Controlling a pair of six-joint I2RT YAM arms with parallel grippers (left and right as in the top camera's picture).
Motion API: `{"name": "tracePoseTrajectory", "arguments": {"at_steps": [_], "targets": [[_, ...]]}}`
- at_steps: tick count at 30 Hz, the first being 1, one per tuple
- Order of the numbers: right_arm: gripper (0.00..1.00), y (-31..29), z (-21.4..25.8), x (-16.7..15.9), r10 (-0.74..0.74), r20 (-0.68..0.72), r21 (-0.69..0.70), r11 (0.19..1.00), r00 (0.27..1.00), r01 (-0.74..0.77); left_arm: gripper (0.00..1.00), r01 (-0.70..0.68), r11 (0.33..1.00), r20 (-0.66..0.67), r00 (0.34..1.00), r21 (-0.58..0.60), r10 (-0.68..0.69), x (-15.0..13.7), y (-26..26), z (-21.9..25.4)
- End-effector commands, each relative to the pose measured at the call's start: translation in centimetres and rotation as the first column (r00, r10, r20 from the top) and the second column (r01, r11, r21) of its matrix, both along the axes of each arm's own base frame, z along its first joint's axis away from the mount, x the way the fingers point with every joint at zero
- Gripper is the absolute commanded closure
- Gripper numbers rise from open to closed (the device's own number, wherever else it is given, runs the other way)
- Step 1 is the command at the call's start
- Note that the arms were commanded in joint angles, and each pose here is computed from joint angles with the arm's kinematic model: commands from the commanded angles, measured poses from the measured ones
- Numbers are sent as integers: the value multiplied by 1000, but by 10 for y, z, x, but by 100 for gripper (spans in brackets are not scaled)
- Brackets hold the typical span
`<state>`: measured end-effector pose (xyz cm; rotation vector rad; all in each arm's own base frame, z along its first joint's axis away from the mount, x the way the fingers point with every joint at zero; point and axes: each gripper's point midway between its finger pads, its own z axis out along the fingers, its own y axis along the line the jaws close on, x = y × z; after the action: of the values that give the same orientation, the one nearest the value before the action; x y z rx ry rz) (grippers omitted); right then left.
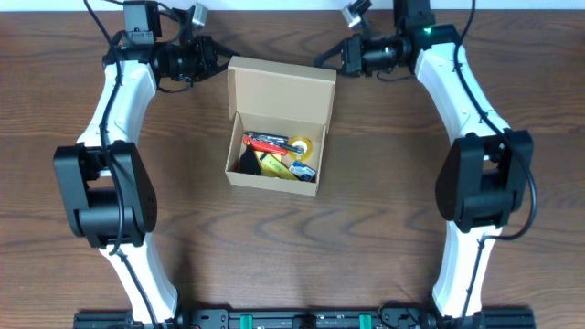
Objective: Pack container
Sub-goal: 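Push the lid forward with both grippers to close the box, then press down on the closed lid with both grippers from each side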
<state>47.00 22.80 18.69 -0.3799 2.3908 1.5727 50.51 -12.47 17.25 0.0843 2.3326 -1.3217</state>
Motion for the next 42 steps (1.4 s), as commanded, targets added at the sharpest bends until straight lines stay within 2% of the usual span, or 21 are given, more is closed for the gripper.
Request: {"name": "tracePoseTrajectory", "arguments": {"at_steps": [1,10,16,20,29,35,39,42], "targets": [[99,11,-1,-16,64,60,-60,996,996,-60,94,32,999,108,994,10,-33,-4,-1,35],[98,21,-28,-57,183,11,-200,964,983,-177,94,72,996,153,985,61,-81,-16,0,41],[99,7,-42,-78,217,-50,-322,921,975,-221,94,58,974,122,989,220,-86,-32,14,27],[98,-3,-44,-87,228,-71,-386,891,971,-237,94,72,947,80,992,314,-101,-47,22,17],[99,-18,-32,-106,258,-58,-520,817,964,-250,94,136,903,-67,991,408,-119,-79,35,-5],[99,-10,-29,-127,307,-81,-580,759,948,-296,94,196,889,-149,978,413,-146,-101,35,-11],[98,-7,-35,-146,351,-131,-639,685,927,-350,94,266,847,-215,959,461,-184,-124,36,-14],[99,-2,-35,-153,368,-143,-642,672,919,-369,94,294,812,-255,949,505,-185,-134,39,-17]]}}
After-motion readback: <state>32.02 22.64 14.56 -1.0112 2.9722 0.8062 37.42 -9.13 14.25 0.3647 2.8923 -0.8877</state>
